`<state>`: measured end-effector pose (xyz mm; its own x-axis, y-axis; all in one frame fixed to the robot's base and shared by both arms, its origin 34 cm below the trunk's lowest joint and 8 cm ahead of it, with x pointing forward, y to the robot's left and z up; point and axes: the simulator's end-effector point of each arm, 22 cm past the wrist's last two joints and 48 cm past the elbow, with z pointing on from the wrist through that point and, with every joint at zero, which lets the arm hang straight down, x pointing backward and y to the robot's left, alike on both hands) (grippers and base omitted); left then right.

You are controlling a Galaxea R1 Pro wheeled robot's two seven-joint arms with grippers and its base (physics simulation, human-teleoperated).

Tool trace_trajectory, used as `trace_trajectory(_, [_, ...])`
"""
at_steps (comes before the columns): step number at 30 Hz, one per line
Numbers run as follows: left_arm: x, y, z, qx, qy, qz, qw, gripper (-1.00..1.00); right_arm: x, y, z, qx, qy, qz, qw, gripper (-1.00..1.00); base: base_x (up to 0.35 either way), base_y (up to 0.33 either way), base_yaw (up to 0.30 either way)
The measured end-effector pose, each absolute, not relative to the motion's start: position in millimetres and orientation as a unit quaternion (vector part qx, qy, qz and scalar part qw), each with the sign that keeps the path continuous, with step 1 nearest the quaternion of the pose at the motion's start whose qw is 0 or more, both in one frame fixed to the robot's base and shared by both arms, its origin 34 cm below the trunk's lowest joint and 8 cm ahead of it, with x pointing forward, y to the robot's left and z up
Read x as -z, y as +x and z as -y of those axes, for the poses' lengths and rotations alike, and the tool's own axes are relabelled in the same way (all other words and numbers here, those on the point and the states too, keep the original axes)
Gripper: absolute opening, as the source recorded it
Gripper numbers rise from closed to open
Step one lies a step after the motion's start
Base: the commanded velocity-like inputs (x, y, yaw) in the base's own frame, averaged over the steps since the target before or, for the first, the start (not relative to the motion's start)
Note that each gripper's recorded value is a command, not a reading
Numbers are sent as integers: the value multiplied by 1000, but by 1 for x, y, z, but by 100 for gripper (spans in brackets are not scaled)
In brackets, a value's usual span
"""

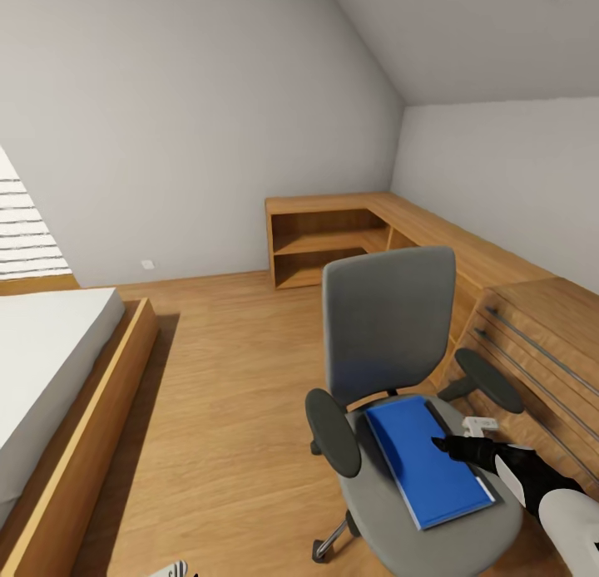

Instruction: In the bedroom, organize the workspace by keeping the computer under the desk, ensuring the monitor is on the desk, placing the keyboard on the desk next to the monitor, placing the mouse on the desk next to the keyboard, moving the folder from the swivel chair onto the desk next to the mouse, stacking the notebook on top of the folder with the pen on top of the notebook, and positioning the swivel chair next to the desk.

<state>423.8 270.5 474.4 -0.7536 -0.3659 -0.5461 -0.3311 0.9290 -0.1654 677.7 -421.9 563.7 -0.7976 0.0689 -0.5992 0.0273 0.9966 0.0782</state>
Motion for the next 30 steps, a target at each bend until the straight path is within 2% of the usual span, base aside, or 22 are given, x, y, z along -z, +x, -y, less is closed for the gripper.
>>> trace_trajectory(30, [-441, 418, -270, 31, -186, -933, 306, 100, -545, 681, 423, -34, 29, -939, 341, 100, 0, 0, 0])
